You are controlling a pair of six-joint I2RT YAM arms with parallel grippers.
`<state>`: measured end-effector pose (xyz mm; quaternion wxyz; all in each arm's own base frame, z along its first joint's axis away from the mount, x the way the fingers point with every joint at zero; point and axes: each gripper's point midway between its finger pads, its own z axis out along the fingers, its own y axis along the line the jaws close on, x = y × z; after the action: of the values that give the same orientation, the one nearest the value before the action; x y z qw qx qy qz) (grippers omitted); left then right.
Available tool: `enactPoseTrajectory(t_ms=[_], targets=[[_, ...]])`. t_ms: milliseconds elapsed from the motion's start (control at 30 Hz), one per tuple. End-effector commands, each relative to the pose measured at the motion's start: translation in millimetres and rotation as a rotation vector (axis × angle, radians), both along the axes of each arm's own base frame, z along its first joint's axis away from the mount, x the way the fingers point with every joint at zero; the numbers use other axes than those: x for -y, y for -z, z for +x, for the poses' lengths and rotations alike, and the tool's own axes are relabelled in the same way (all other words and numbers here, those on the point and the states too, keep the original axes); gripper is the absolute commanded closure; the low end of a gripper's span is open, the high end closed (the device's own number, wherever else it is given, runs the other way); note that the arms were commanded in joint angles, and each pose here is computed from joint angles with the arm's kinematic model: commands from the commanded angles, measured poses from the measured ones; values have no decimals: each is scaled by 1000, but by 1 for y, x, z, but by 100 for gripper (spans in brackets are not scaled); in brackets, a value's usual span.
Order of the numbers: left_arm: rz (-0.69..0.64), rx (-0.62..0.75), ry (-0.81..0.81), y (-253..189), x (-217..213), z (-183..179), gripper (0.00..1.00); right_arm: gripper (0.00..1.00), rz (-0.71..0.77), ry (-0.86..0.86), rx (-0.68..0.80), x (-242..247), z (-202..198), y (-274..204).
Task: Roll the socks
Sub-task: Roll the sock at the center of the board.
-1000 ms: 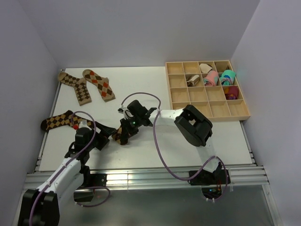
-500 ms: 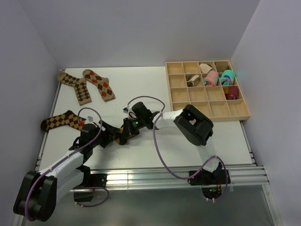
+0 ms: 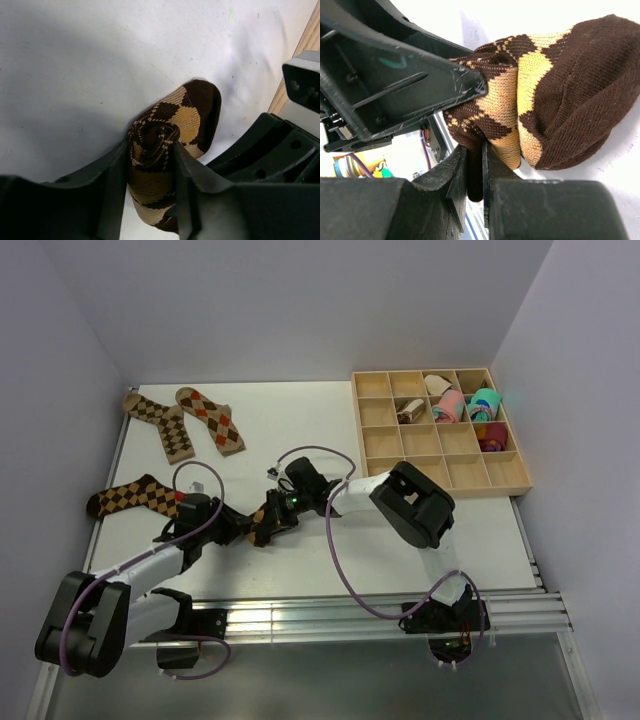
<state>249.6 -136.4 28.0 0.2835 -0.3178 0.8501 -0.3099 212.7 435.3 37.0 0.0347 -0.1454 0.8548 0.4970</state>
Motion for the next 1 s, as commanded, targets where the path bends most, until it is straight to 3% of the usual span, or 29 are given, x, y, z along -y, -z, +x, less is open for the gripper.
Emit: enactPoseTrajectory(t_ms=[0,33,67,133,200,333,567,967], targets=[[117,-122,6,26,-15,-19,64,93,-189,97,49,29,15,42],[122,-114,6,23,-15,-15,68,89,-185,98,71,28,17,37],[136,-141,12,26,-17,-19,76,79,-184,98,105,29,21,34],[156,-141,4,22,-18,-14,82,61,-164,99,172,27,25,16],[181,-164,4,23,-21,-15,89,54,-180,111,282,29,29,8],[227,-186,0,17,-25,-6,92,42,-224,181,558,35,42,-34],[268,-239,24,17,-26,-4,92,42,-262,203,1016,32,30,-78],[277,-274,52,21,-22,-3,92,44,-315,36,1313,-11,0,-80]])
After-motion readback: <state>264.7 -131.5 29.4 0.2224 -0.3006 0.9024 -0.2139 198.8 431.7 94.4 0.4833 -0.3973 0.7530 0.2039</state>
